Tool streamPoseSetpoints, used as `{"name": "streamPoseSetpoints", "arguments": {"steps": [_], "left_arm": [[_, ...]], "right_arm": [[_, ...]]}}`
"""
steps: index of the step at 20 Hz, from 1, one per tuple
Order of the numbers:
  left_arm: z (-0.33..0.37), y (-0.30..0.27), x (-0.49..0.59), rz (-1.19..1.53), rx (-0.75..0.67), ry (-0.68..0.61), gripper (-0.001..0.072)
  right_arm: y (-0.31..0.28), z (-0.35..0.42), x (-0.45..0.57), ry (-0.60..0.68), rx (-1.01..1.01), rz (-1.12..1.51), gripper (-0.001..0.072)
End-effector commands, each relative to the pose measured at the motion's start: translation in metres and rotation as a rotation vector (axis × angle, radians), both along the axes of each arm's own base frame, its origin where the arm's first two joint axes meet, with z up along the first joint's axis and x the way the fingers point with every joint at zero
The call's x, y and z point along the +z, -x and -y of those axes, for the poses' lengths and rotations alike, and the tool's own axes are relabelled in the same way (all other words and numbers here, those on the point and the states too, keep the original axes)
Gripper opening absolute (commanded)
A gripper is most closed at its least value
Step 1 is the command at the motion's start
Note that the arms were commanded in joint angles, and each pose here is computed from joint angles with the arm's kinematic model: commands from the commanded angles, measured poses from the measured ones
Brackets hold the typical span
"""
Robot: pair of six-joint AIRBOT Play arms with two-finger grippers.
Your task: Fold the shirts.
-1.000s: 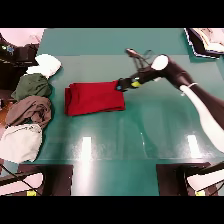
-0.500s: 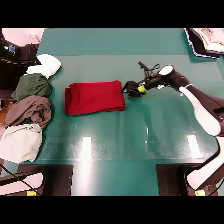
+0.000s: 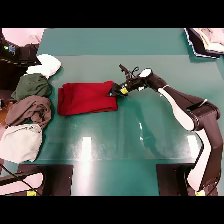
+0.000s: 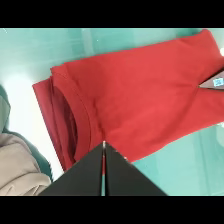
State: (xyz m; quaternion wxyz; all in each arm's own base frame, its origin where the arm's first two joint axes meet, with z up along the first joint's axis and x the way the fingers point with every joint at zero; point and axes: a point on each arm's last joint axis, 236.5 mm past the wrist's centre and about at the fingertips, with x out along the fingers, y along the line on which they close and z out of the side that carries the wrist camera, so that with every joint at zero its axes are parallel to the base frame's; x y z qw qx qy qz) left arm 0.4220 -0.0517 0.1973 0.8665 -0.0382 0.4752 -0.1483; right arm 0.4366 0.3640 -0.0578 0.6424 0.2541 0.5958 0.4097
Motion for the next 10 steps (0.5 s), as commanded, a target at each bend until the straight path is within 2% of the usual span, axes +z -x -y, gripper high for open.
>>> {"name": "streamPoseSetpoints", "arguments": {"steps": [1,4,10], "left_arm": [[0.000,0.001,-0.001,-0.008,-0.003,-0.001,0.0023],[0.000,0.001,-0.001,-0.007,-0.003,-0.001,0.0023],[0.000,0.001,-0.001,-0.006,-0.002,-0.001,0.0023]], "right_arm": [[-0.005,0.002,0.018,-0.004,0.022,0.076,0.0017],[-0.024,0.057,0.049,0.070,-0.060,0.170,0.0016],[-0.031,0.253,0.089,0.196,-0.440,0.217,0.0016]]}}
